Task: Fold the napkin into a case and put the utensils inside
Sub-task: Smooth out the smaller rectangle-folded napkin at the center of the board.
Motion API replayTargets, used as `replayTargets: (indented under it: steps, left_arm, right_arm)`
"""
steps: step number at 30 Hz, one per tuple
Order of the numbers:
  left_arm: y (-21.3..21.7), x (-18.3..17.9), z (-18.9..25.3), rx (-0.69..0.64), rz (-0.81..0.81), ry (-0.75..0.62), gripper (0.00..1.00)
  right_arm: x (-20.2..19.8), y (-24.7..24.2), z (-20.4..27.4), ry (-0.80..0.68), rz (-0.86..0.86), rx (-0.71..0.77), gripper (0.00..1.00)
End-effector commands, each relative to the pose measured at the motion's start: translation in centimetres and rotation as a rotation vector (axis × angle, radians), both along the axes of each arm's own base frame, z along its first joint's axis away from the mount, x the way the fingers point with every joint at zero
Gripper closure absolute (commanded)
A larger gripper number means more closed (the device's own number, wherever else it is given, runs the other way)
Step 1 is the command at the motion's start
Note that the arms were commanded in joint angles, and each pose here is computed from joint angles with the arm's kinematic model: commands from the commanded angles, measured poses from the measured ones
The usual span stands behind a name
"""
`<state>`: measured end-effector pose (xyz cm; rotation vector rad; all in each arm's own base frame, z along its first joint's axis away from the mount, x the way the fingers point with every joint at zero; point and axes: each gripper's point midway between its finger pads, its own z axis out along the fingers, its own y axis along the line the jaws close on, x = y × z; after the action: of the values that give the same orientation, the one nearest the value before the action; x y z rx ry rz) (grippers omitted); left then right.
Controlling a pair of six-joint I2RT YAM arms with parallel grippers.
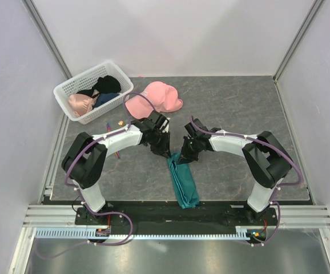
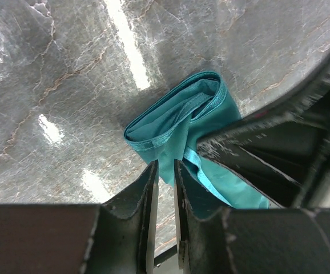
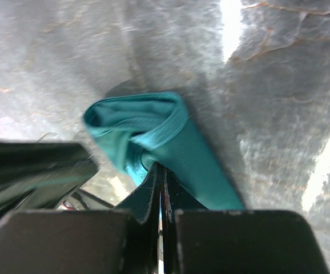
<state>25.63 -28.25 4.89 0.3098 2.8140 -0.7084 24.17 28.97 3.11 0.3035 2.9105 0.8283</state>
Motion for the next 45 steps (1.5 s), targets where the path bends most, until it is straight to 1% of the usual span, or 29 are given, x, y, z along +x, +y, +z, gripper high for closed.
replayTargets:
  steps: [1, 7, 10, 17, 19, 24, 25, 26, 27, 29, 30, 31, 32, 33, 34, 35, 36, 37, 39, 40, 41, 43, 45]
  left_arm:
    - [-1.0, 0.0, 0.4, -0.046, -0.014, 0.008, 0.77]
    - [-1.2, -0.7, -0.8, -0.049, -0.007, 0.062, 0.75]
    - [-1.3, -0.9, -1.2, -0.054, -0.007, 0.078, 0.76]
    - [-2.1, -0.6, -0.8, -0.095, 0.002, 0.067, 0.79]
    - [-2.0, -0.4, -0.9, -0.092, 0.013, 0.058, 0.8]
    - [-2.1, 0.0, 0.3, -0.113, 0.049, 0.042, 0.81]
    - [-1.8, 0.2, 0.6, -0.115, 0.065, 0.039, 0.81]
    - [-1.7, 0.4, 1.8, -0.135, 0.079, 0.018, 0.81]
    - [-1.2, 0.4, 2.1, -0.14, 0.106, 0.021, 0.81]
    - [0.0, 1.1, 3.3, -0.146, 0.157, 0.0, 0.8]
    - [0.6, 1.1, 4.5, -0.163, 0.181, -0.017, 0.79]
    - [1.5, 1.7, 5.2, -0.172, 0.213, -0.026, 0.79]
    - [2.2, 1.6, 5.5, -0.167, 0.226, -0.024, 0.78]
    - [2.8, 1.6, 6.7, -0.185, 0.238, -0.05, 0.77]
    - [3.7, 2.0, 7.3, -0.19, 0.262, -0.061, 0.77]
    - [4.3, 1.7, 7.4, -0.186, 0.271, -0.056, 0.76]
    - [5.1, 1.8, 8.2, -0.199, 0.286, -0.073, 0.76]
    - [5.3, 1.5, 8.5, -0.207, 0.288, -0.072, 0.76]
    - [5.8, 0.6, 8.1, -0.214, 0.289, -0.039, 0.76]
    - [5.8, 0.2, 8.4, -0.226, 0.285, -0.04, 0.76]
    - [5.9, -0.7, 7.8, -0.23, 0.283, -0.009, 0.76]
    - [6.0, -1.5, 7.9, -0.244, 0.286, 0.0, 0.76]
    - [6.4, -2.4, 7.3, -0.239, 0.292, 0.019, 0.76]
  right_arm:
    - [0.9, 0.9, -0.3, -0.01, 0.01, 0.016, 1.0]
    - [0.9, 1.6, -0.7, 0.0, 0.02, 0.047, 1.0]
    - [1.2, 2.5, 0.0, -0.006, 0.023, 0.101, 1.0]
    - [0.2, 3.1, -0.3, 0.031, 0.019, 0.149, 1.0]
    - [0.4, 3.4, 0.0, 0.028, 0.0, 0.183, 1.0]
    - [0.1, 3.8, -1.1, 0.05, 0.009, 0.187, 1.0]
    - [0.3, 4.0, -0.5, 0.034, 0.015, 0.195, 1.0]
    - [0.4, 4.0, -0.1, 0.023, 0.017, 0.196, 1.0]
    - [0.2, 3.6, 0.1, 0.025, 0.021, 0.177, 1.0]
    - [0.9, 3.4, 1.6, -0.039, 0.058, 0.153, 1.0]
    - [0.2, 2.8, 1.6, -0.015, 0.073, 0.118, 1.0]
    - [0.4, 2.9, 2.5, -0.035, 0.092, 0.113, 1.0]
    - [0.1, 2.6, 2.6, -0.05, 0.131, 0.089, 0.97]
    - [-0.8, 2.0, 2.4, -0.036, 0.151, 0.032, 0.96]
    - [-0.8, 2.1, 3.3, -0.066, 0.173, 0.015, 0.94]
    - [-1.4, 1.3, 3.2, -0.069, 0.196, -0.045, 0.91]
    - [-2.2, 1.6, 3.5, -0.084, 0.228, -0.066, 0.89]
    - [-2.6, 1.6, 4.1, -0.099, 0.244, -0.077, 0.85]
    - [-4.4, 1.4, 3.9, -0.097, 0.291, -0.127, 0.8]
    - [-5.0, 1.4, 3.9, -0.098, 0.309, -0.141, 0.74]
    - [-6.2, 1.4, 3.7, -0.096, 0.348, -0.172, 0.7]
    - [-6.4, 1.0, 3.5, -0.136, 0.362, -0.227, 0.62]
    - [-7.2, 1.2, 3.1, -0.143, 0.386, -0.253, 0.59]
